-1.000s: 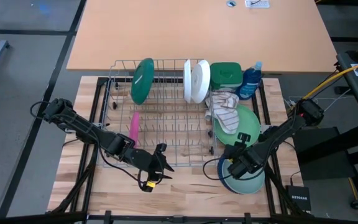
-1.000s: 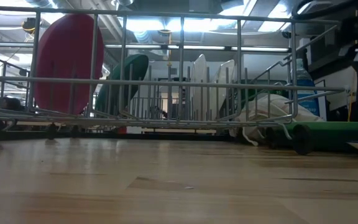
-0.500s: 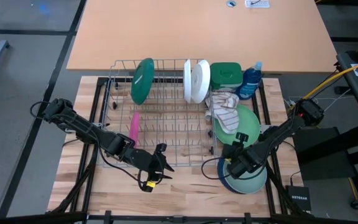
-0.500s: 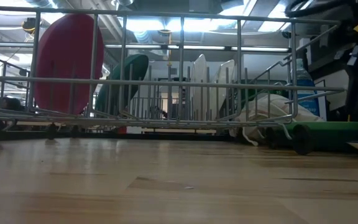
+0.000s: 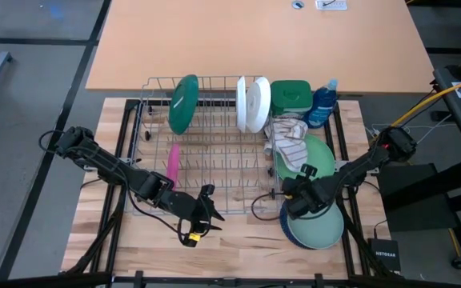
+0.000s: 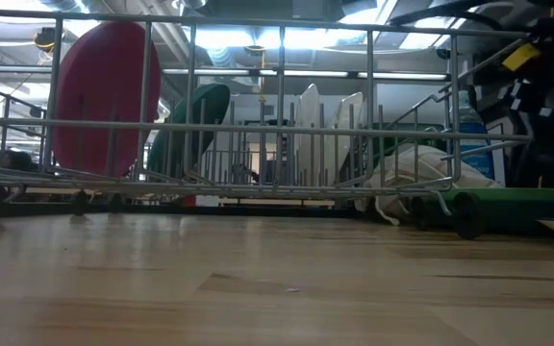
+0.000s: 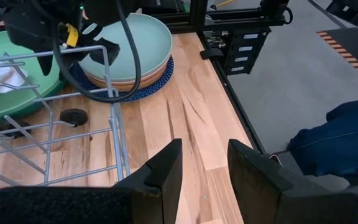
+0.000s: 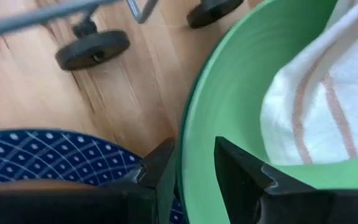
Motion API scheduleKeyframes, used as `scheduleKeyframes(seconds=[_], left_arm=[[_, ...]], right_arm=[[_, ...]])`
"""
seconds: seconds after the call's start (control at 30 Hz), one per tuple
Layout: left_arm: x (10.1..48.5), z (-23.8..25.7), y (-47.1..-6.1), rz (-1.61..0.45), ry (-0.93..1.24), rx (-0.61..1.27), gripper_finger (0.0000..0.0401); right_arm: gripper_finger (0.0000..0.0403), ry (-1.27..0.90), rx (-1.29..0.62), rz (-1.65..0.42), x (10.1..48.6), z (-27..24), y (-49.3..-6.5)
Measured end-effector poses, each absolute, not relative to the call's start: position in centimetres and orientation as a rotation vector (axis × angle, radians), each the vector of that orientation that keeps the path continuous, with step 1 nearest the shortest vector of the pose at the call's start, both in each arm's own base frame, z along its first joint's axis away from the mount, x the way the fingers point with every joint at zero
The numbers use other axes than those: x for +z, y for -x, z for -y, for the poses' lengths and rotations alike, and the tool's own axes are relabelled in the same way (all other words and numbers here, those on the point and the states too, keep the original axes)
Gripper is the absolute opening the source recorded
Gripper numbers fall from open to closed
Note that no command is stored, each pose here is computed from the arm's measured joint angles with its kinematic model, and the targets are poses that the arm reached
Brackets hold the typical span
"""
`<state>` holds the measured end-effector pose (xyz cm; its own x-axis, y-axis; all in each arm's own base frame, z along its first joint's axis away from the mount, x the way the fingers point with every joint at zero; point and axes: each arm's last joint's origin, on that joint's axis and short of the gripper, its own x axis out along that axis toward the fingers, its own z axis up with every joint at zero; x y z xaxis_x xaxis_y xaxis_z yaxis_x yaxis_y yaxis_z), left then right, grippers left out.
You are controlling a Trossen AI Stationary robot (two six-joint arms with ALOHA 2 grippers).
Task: Sort dishes
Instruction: Put the light green plate in the dish rack
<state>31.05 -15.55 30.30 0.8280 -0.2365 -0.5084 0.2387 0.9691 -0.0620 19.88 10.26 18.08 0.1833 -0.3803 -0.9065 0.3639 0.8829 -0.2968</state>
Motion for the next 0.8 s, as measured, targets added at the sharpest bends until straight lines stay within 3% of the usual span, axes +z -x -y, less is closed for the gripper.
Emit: scheduleKeyframes(seconds=[0.8], left_arm=[[30.3,15.5,-31.1,-0.539,-0.004,-0.252,0.0117]], right_arm=[[0.0115,0.029,-0.512,-1.302,16.6,-9.9,-19.3]])
